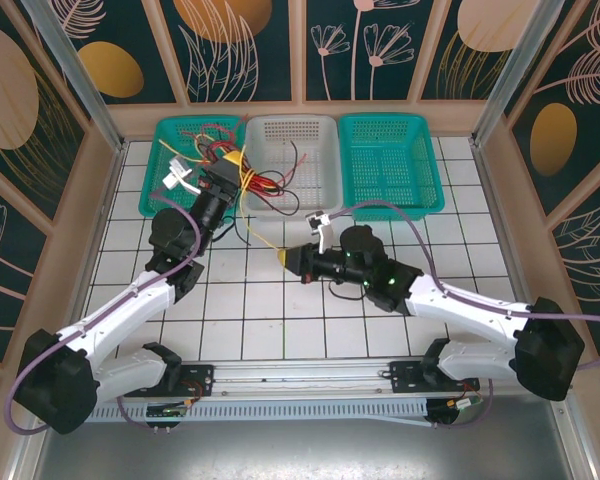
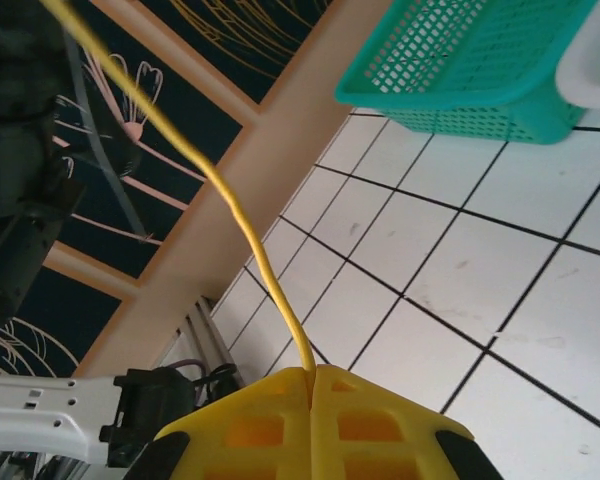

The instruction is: Untangle the cables

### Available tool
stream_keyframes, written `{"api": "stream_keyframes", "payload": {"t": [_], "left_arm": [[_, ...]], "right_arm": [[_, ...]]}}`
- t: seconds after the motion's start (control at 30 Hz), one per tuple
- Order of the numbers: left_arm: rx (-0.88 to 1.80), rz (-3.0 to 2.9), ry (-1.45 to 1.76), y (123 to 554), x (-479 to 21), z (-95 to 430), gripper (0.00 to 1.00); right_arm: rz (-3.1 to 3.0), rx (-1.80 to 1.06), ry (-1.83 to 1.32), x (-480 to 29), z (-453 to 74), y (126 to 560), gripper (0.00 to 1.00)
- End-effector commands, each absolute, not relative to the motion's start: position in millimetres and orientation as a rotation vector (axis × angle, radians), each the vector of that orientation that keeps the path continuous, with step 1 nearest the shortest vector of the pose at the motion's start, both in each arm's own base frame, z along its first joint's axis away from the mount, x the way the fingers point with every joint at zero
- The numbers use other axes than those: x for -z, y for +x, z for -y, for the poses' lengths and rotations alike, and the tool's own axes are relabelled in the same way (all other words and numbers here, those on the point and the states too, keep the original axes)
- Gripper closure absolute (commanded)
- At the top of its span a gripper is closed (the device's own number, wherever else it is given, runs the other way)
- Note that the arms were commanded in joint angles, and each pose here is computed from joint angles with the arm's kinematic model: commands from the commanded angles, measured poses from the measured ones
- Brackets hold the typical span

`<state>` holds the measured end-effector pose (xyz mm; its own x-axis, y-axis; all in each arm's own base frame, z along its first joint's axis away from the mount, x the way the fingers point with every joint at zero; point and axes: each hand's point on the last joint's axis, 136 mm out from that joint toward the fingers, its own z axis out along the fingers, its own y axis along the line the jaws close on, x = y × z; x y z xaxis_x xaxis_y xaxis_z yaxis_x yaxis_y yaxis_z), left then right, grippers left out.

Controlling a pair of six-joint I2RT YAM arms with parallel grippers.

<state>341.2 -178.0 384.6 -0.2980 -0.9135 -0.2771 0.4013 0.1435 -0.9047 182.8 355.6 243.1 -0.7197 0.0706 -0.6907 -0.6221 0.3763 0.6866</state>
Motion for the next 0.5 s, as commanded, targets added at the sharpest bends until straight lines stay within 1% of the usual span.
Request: {"api": "stream_keyframes", "payload": {"t": [0.0, 0.13, 0.2, 0.33, 0.47], "left_arm": [[1.326, -1.15, -0.75, 350, -398, 142, 1.0], [1.284, -1.162, -0.712, 356, -406, 144, 1.0], [1.269, -1.175, -0.693, 359, -405, 147, 1.0], [1.197, -1.229, -0.679, 364, -382, 148, 1.0], [1.172, -1.282, -0.71, 363, -344, 142, 1.0]], "right_arm": [[-1.965, -1.413, -0.496, -253, -368, 167, 1.0], [-2.036, -1.363, -0.649, -244, -389, 140, 1.0], [-2.033, -1.352, -0.707, -252, -396, 130, 1.0], [-1.932, -1.321, -0.734, -301, -398, 129, 1.0], [-1.786, -1.242, -0.657, -364, -373, 145, 1.0]]}}
